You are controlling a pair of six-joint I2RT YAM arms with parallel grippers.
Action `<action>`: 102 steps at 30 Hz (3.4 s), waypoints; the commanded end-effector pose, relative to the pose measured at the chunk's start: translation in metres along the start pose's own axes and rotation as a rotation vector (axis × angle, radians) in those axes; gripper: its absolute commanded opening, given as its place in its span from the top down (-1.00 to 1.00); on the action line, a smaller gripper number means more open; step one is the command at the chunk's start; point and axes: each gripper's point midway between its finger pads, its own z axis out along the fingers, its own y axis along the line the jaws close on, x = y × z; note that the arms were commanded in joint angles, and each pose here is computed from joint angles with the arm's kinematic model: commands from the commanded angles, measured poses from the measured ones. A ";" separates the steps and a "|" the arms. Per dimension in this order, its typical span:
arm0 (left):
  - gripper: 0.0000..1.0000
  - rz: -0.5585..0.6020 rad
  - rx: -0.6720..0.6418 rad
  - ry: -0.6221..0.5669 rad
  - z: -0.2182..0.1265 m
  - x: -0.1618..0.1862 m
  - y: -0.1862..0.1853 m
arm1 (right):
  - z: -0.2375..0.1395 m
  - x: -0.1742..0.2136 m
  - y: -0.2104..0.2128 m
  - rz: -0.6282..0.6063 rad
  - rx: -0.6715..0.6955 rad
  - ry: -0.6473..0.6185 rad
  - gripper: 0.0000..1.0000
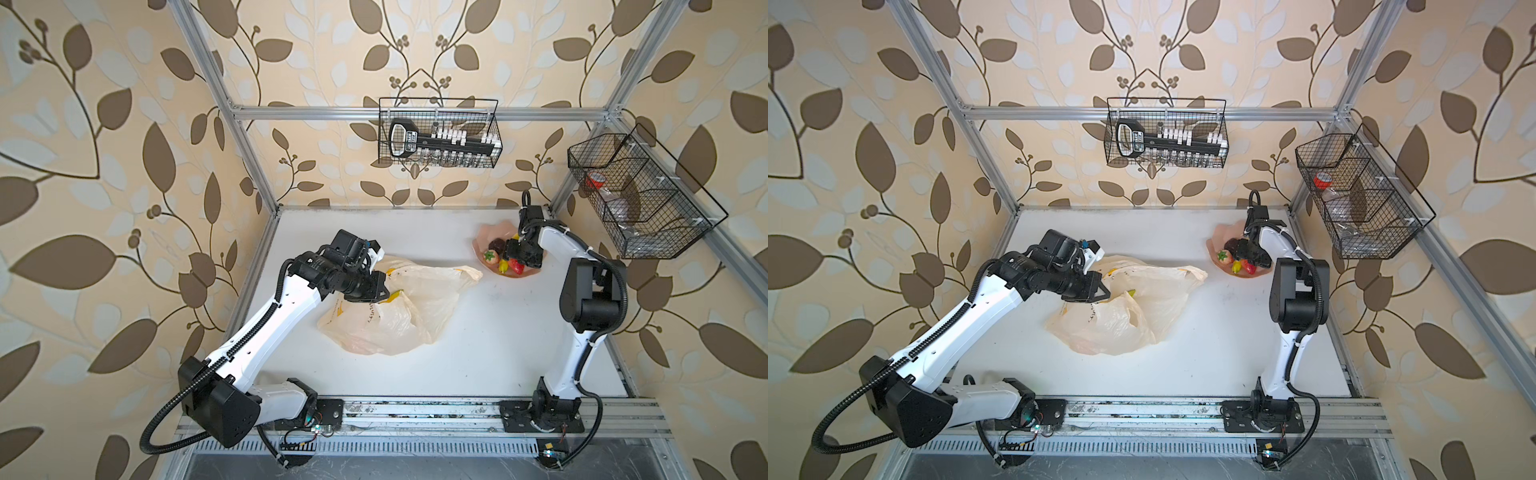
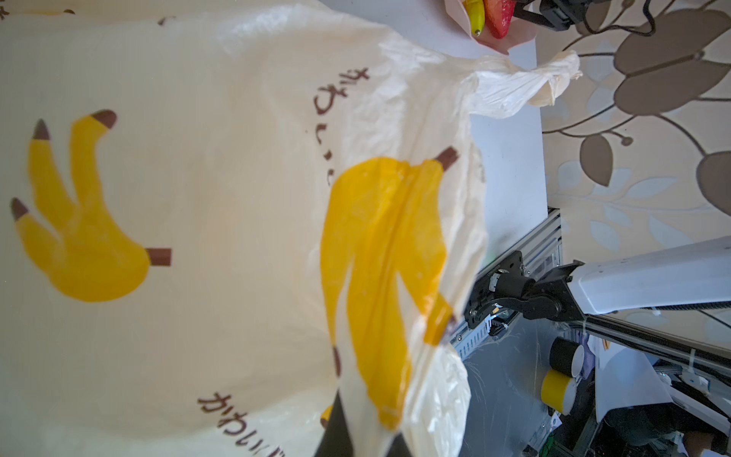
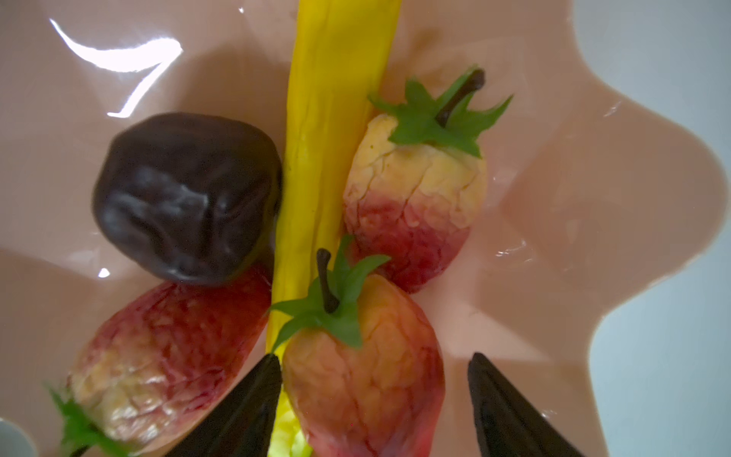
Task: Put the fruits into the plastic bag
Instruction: 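Close the right gripper on the red-yellow strawberry nearest the robot, then lift the strawberry with the right gripper and carry it toward the bag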
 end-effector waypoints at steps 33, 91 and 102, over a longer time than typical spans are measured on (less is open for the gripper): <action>1.00 0.036 0.034 -0.027 -0.008 -0.004 -0.011 | -0.109 -0.040 0.028 0.208 -0.426 -0.236 0.01; 1.00 0.051 0.042 -0.002 -0.005 -0.008 -0.015 | -0.163 0.185 0.073 0.531 -1.146 -0.041 0.17; 1.00 0.052 0.054 0.000 -0.004 -0.009 -0.017 | -0.172 0.216 0.150 0.460 -1.245 0.052 0.19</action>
